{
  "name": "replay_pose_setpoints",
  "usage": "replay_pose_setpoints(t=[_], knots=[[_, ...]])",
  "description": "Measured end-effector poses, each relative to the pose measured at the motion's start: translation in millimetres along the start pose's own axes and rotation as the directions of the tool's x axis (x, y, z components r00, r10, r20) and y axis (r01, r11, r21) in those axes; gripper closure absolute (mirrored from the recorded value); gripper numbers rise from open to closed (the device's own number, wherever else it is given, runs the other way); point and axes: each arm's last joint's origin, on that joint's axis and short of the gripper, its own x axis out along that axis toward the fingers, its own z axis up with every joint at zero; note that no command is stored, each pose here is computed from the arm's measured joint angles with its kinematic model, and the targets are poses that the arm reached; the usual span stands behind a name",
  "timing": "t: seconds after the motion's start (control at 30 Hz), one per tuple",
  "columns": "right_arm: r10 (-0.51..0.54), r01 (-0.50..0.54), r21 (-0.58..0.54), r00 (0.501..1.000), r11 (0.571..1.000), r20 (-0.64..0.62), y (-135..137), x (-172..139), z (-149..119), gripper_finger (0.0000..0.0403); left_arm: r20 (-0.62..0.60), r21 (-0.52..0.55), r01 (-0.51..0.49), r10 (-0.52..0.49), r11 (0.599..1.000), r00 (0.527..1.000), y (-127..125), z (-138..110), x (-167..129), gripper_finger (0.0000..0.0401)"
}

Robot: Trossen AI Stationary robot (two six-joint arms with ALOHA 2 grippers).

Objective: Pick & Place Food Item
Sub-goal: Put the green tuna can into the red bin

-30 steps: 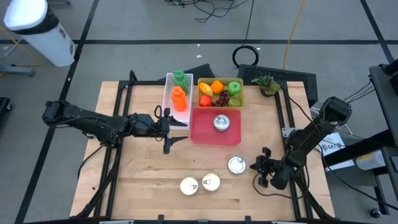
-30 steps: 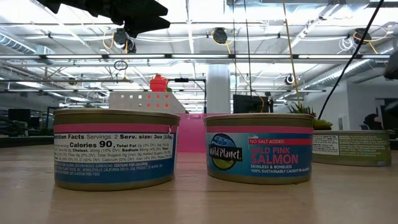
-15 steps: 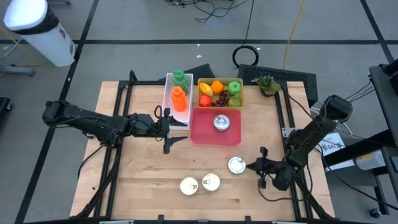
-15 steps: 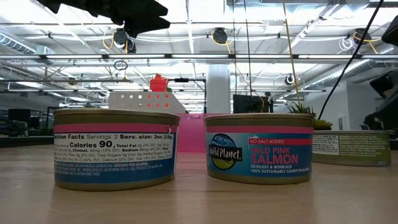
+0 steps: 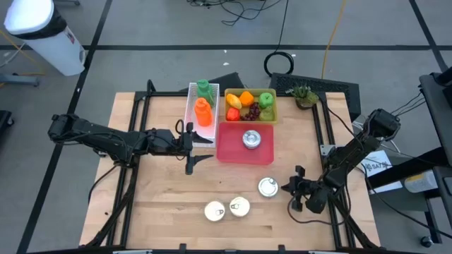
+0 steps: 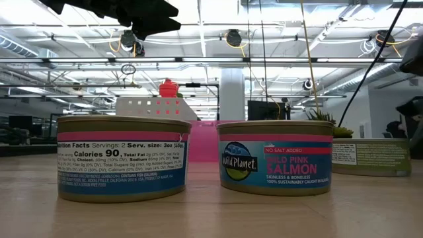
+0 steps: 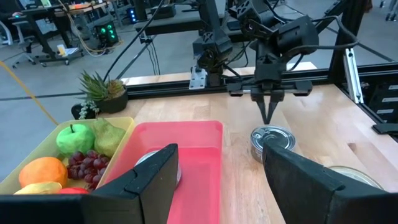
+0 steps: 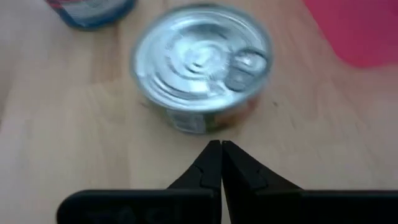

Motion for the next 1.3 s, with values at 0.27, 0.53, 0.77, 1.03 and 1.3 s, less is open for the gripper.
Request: replay_pose_setpoints(t=[0.27,0.53,0.77,1.03,1.3], knots=[[0.02,-0.017,-0.027,0.994,0.999,0.108,5.5,-4.5,6.4,0.0403,0.0,0.0,0.0,0.0,1.0,1.0,0.1,0.0,0.0,0.0158],[0.042,-0.034,-0.054,0.989,0.998,0.142,9.1,-0.5,12.1,0.0403,0.0,0.0,0.0,0.0,1.0,1.0,0.0,0.0,0.0,0.0158],[0.04,-0.035,-0.057,0.994,0.998,0.097,8.3,4.4,9.0,0.0403,0.0,0.0,0.0,0.0,1.0,1.0,0.0,0.0,0.0,0.0158],[0.0,0.0,0.002,1.0,1.0,0.005,1.4,4.2,2.5,0.0403,0.0,0.0,0.0,0.0,1.0,1.0,0.0,0.0,0.0,0.0158],[-0.022,0.025,0.028,0.994,0.999,-0.108,-5.4,4.8,-6.1,0.0403,0.0,0.0,0.0,0.0,1.0,1.0,0.0,0.0,0.0,0.0158]])
